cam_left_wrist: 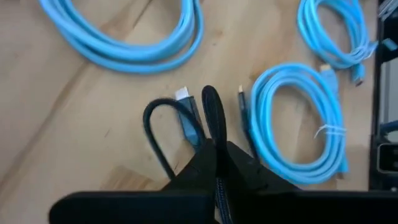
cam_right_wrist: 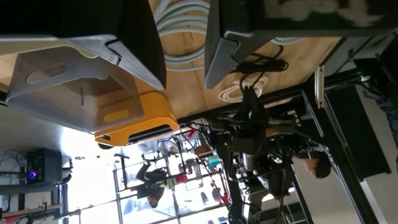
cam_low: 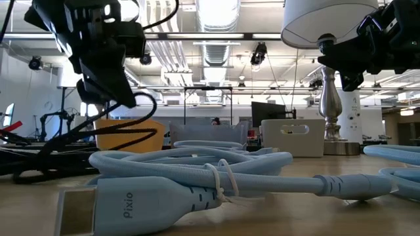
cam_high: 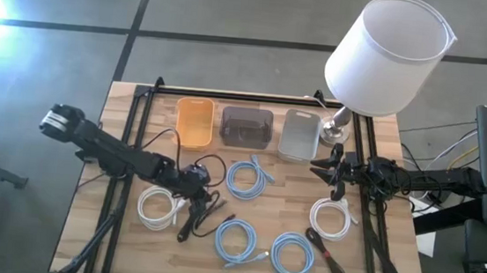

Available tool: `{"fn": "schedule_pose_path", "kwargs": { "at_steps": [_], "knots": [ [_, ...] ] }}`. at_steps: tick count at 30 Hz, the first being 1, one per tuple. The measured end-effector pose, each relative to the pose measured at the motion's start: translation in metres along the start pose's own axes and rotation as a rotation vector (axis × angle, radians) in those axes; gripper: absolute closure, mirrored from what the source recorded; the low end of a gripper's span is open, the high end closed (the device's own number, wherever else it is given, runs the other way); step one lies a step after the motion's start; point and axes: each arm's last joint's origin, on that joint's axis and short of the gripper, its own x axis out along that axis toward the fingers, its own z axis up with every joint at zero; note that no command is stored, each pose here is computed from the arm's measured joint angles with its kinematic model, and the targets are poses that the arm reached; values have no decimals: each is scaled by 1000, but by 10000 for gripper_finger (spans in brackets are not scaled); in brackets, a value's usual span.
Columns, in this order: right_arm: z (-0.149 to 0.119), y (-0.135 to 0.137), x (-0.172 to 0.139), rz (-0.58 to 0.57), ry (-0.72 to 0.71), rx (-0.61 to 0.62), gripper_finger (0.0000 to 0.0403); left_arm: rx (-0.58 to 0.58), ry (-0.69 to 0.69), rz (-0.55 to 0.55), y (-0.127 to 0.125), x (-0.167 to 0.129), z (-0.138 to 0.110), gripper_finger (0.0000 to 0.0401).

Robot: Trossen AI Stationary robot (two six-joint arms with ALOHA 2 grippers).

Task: Pick & Place USB Port
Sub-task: Put the middle black charger cable into the orange bin

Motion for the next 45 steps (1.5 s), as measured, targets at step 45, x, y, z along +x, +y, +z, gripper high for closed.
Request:
{"fn": "schedule_pose_path", "kwargs": {
  "at_steps": [45],
  "knots": [
    [0,0,0,-1,0,0,322,48,-430,984,54,-86,72,384]
  ]
}}
